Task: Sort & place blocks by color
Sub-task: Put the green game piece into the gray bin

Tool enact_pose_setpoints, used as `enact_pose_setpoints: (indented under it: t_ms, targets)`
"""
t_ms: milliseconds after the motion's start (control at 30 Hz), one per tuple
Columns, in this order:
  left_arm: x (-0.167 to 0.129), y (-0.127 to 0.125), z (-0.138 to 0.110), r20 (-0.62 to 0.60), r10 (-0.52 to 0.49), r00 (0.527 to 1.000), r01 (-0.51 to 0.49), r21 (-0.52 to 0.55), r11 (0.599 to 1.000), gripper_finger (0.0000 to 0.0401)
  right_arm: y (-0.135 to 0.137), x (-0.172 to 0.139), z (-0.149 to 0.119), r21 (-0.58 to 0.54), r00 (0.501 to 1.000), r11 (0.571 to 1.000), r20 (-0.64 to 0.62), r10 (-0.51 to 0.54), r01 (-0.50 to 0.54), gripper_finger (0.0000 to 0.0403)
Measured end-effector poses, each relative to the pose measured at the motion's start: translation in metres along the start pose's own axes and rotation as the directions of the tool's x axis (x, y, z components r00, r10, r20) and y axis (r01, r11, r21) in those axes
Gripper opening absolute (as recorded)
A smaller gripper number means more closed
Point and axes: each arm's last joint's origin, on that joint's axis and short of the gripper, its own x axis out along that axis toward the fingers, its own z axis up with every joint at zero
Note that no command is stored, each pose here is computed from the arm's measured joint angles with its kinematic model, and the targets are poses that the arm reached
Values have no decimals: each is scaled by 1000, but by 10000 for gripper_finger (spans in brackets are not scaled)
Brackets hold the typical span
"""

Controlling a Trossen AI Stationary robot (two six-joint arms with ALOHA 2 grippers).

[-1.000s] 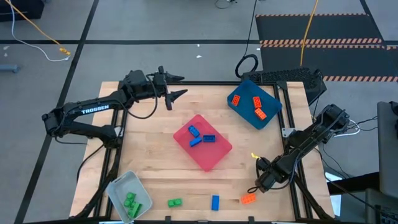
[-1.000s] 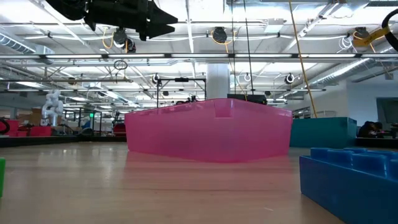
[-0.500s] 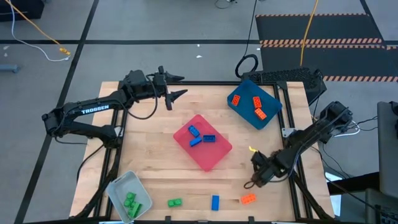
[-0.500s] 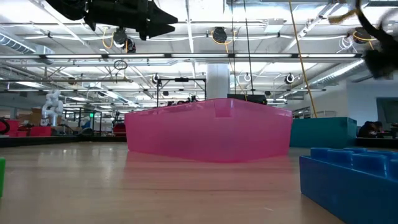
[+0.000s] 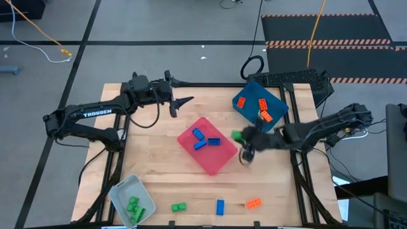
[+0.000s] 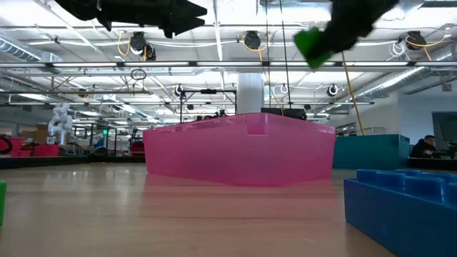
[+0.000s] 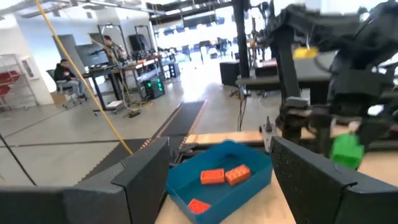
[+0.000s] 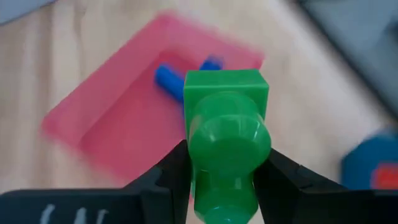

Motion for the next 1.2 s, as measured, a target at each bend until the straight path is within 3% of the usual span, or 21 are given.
enact_pose_setpoints:
  t_ms: [233, 400, 700, 933, 1200]
  targets:
    - [1, -7, 1, 5, -58, 998, 58, -72, 996, 278, -30, 20, 34, -171, 976, 979, 204, -75, 111, 126]
    - [6, -22, 0, 17, -191, 981, 192, -110, 975, 278, -44, 34, 49, -203, 957, 979, 288, 33, 27, 126]
    - [9, -42, 3, 34, -270, 962, 271, -46, 962, 278, -51, 64, 58, -195, 914, 970, 350, 205, -143, 126]
    - [14, -51, -2, 8, -299, 954, 299, -40, 953, 278, -49, 80, 63, -214, 883, 964, 407, 232, -155, 126]
    - [32, -57, -25, -81, -246, 966, 243, -44, 969, 278, -48, 78, 68, -256, 852, 956, 459, 252, -145, 126]
